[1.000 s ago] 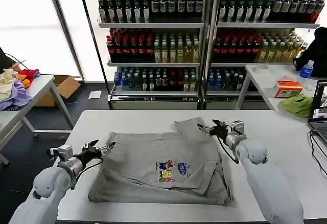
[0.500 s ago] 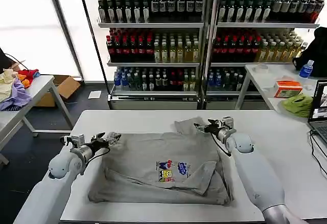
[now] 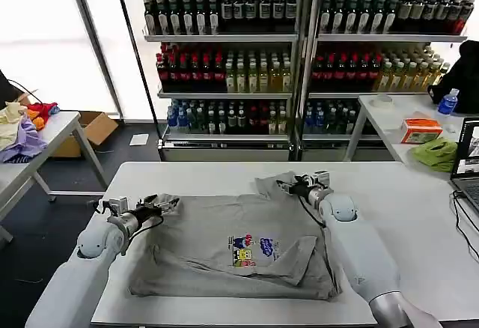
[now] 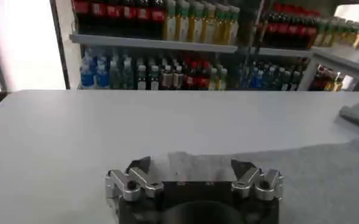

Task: Fold and organize the clothes.

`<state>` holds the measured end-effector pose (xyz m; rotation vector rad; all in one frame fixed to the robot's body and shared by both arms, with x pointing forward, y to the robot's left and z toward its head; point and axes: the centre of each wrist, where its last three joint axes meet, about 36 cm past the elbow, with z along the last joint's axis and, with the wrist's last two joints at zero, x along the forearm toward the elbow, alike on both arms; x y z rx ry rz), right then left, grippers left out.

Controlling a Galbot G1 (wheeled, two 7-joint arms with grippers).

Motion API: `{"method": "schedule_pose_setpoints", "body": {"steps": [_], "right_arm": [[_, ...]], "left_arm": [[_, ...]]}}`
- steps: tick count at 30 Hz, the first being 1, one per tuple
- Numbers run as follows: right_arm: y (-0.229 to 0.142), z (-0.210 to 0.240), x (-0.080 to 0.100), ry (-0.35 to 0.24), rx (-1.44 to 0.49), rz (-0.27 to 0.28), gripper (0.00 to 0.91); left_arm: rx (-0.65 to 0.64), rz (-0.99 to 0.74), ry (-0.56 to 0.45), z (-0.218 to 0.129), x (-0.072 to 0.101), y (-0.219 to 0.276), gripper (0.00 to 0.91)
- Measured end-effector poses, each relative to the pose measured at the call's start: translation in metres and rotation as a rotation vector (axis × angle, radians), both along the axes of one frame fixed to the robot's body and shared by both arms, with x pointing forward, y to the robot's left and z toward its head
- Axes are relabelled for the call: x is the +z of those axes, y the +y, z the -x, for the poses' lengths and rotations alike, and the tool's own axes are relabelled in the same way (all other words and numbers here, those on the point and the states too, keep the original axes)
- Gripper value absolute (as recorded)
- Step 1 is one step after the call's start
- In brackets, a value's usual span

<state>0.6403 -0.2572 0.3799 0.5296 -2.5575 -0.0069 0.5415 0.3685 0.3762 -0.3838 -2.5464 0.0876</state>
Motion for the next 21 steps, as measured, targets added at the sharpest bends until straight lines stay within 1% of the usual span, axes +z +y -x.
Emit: {"method": "schedule_pose_setpoints", "body": {"steps": [1,2,3,11,16,21], "right_arm": [[0.001,0.0,0.0,0.0,0.001,-0.001,0.0],[0.002,0.0,0.0,0.0,0.002,-0.001,0.0],[0.003,-0.001,0.0,0.001,0.002,-0.001,0.0],[0.001,0.002,-0.003,0.009,-0.006,-0.006,0.0],[-0.002,0.007,-0.004,0.016,-0.015,-0.017,0.0],[-0.003,0.012,-0.002,0.021,-0.021,-0.037,0.0]], "left_arm": [[0.001,-0.001,0.002,0.0,0.0,0.0,0.212],[0.002,-0.001,0.004,0.001,-0.001,0.0,0.03],[0.001,0.0,0.005,0.001,-0.002,0.0,0.01],[-0.018,0.01,0.011,0.009,-0.006,-0.008,0.0],[-0.024,0.009,0.011,0.009,-0.009,-0.013,0.0],[-0.017,0.008,-0.004,0.007,-0.007,-0.014,0.0]]}}
